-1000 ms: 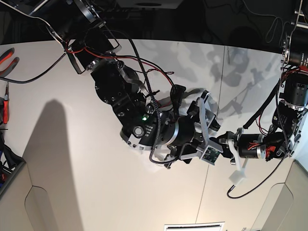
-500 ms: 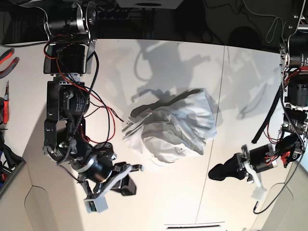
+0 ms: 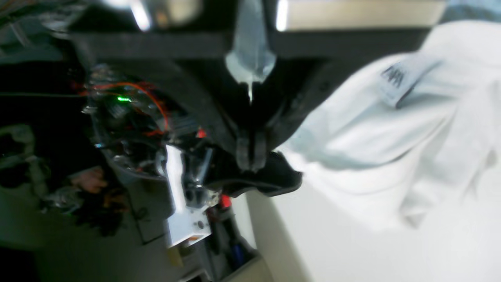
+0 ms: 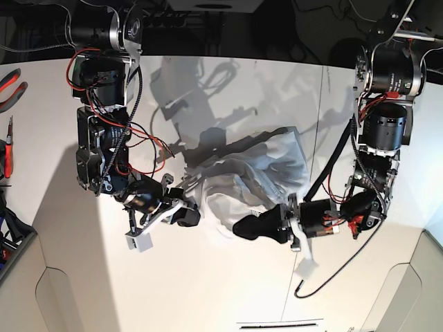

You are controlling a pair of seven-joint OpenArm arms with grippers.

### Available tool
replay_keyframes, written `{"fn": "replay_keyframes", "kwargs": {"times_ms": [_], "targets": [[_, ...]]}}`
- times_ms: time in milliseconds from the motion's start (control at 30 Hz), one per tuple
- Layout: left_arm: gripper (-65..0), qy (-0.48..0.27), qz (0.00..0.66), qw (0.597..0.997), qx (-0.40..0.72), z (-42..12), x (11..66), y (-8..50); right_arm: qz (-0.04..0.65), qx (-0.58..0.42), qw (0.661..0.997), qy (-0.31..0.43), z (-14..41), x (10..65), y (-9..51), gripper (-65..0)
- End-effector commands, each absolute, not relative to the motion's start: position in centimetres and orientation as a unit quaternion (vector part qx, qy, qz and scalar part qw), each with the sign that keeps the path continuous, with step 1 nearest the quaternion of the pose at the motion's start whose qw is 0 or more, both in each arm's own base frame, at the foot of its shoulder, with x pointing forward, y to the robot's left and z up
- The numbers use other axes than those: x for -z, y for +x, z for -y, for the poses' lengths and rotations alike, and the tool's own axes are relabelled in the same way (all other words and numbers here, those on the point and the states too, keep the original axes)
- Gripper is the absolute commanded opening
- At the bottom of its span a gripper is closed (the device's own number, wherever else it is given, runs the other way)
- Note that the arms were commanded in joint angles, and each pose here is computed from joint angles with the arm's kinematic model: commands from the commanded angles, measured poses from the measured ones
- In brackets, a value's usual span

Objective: Layout the t-shirt on the table in an organized manner, then fold the t-shirt properly
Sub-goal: 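Release the bundle and pull both grippers away, then grasp the white shirt bundle with both grippers from either side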

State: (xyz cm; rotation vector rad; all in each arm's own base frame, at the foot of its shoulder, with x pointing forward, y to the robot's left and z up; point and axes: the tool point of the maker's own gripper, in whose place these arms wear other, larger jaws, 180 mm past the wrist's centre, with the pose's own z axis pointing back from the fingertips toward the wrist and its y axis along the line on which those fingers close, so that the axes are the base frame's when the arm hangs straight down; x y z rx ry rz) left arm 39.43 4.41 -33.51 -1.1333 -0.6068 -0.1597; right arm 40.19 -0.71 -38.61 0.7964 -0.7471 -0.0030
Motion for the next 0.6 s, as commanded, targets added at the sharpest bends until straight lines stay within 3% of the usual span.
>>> {"fn": "replay_keyframes", "kwargs": {"times_ms": [0, 267, 567], "targets": [[-65.0, -0.523, 0.304, 0.793, 0.079, -4.6, 32.5, 40.4, 0.385, -0.004, 0.84, 0.382, 0.8, 36.7, 41.7, -65.0], [-65.0, -0.395, 0.262, 0.877, 0.08, -7.9, 41.1, 36.9, 0.381, -0.011, 0.858, 0.346, 1.5, 37.7, 41.7, -65.0], [-65.0, -0.29, 0.282, 0.913, 0.055, -12.9, 44.2, 36.8, 0.38, -0.004, 0.851, 0.363, 1.2, 37.3, 41.7, -65.0]]}}
